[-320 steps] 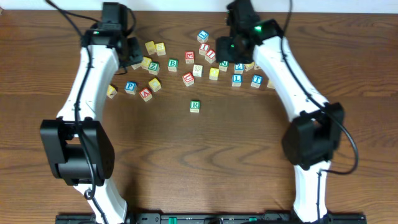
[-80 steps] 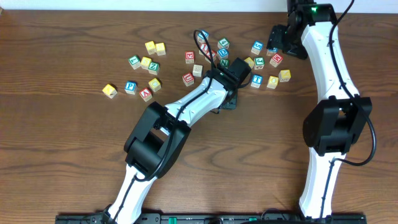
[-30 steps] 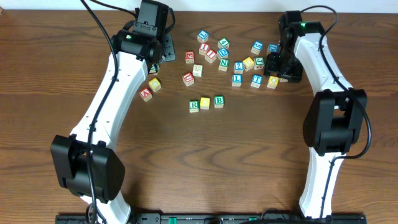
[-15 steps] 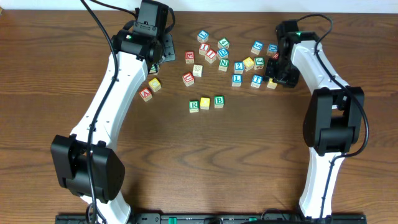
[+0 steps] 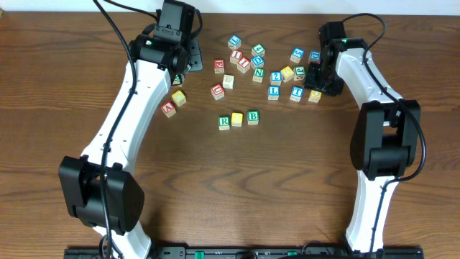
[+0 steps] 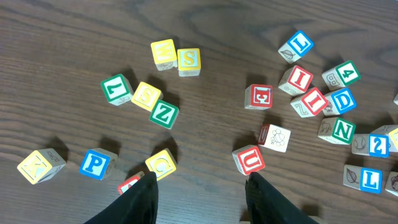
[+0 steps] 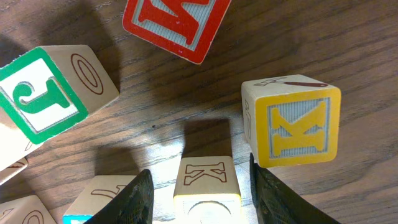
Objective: Spell out ROBOT
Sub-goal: 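Lower the right gripper and grasp the yellow O block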
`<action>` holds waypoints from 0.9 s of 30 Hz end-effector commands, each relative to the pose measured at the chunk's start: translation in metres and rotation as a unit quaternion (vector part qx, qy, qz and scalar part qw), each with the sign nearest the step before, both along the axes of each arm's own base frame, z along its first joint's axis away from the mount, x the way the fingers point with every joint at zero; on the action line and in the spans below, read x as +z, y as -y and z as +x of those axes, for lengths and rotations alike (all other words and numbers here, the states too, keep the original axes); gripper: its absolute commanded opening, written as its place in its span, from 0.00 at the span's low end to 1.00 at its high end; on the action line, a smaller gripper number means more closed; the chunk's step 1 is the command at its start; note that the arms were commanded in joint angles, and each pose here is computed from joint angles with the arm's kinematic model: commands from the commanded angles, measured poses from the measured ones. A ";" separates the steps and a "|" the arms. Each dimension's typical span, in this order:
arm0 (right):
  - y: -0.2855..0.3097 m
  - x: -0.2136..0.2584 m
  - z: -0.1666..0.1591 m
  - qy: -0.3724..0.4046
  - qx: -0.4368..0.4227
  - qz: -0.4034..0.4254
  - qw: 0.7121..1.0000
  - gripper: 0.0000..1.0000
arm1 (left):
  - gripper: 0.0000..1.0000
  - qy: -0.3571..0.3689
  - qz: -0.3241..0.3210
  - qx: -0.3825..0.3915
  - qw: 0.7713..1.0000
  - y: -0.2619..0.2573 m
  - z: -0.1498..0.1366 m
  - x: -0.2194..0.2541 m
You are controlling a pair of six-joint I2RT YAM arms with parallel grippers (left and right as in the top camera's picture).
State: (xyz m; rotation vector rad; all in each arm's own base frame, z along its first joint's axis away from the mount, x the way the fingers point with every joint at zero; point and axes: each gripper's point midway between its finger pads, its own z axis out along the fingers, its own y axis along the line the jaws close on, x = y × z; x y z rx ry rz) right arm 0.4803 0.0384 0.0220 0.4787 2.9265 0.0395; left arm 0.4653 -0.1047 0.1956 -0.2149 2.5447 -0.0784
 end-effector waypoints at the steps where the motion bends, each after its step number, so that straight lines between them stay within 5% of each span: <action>1: -0.001 -0.004 -0.007 -0.010 -0.002 0.000 1.000 0.46 | 0.45 -0.007 0.015 -0.002 1.000 -0.005 0.000 -0.007; 27: 0.000 -0.001 -0.009 0.000 0.008 0.000 1.000 0.24 | 0.45 -0.007 0.015 -0.002 1.000 -0.005 0.000 -0.007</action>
